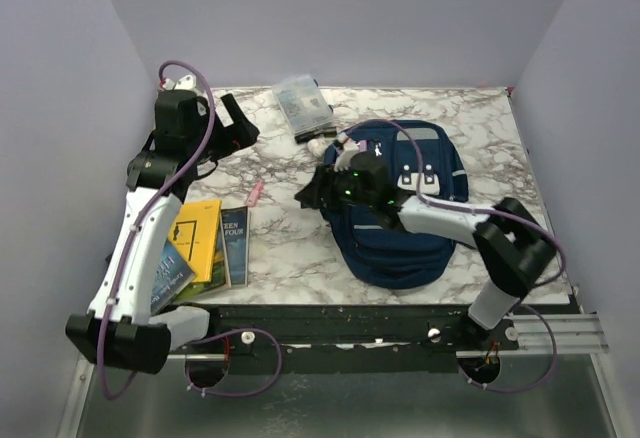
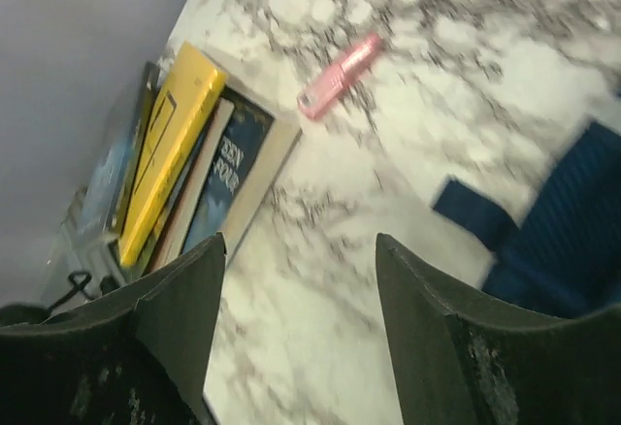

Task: Pack the student bag
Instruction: Pick up the stationery from the center of the board.

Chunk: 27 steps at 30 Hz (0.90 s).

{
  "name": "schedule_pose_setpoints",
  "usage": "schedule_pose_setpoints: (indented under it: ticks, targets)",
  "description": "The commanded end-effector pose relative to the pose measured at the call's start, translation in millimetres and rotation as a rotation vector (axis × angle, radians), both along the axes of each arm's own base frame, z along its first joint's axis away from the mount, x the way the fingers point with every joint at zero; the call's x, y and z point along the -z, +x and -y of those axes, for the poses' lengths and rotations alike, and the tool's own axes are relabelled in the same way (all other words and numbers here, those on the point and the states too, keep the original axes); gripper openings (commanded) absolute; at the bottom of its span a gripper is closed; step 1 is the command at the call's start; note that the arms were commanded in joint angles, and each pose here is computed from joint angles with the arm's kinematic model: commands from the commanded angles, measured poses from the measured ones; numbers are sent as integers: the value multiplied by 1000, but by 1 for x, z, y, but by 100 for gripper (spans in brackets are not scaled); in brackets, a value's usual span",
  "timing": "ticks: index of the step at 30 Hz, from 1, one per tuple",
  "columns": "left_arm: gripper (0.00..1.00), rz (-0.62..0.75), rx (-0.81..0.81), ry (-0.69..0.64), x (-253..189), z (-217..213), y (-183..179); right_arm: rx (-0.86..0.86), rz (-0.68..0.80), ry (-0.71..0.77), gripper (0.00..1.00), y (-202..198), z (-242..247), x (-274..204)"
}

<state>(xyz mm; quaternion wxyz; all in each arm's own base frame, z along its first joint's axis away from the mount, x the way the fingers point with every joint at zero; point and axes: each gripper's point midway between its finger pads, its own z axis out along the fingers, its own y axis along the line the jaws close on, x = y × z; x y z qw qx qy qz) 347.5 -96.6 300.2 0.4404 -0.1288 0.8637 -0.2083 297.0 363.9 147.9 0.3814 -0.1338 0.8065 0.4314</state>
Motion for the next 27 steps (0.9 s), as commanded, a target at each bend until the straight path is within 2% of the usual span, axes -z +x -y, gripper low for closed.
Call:
schedule_pose_setpoints:
  ticks: [1,7,10,15,17,22,25,27]
  targets:
    - [98,138,-63,95,-12,-25,-14,166,155,-1,66,56,-53,-13]
    - [98,259,-94,113,-39,-37,-39,431,59,-104,66,105,-98,41]
    - [98,283,-97,111,-46,-39,-46,481,52,-173,67,112,-117,66]
    - [98,298,-80,97,-50,-36,-50,491,8,-286,69,118,-140,104]
    - [98,300,-73,94,-50,-34,-51,499,3,-352,73,118,-145,120]
    - [97,303,-75,100,-51,-36,-51,464,23,-475,73,105,-152,148]
    - [97,298,-76,105,-49,-36,-50,451,38,-558,69,95,-147,165]
    - [97,294,-77,106,-48,-37,-50,444,23,-601,61,88,-138,176]
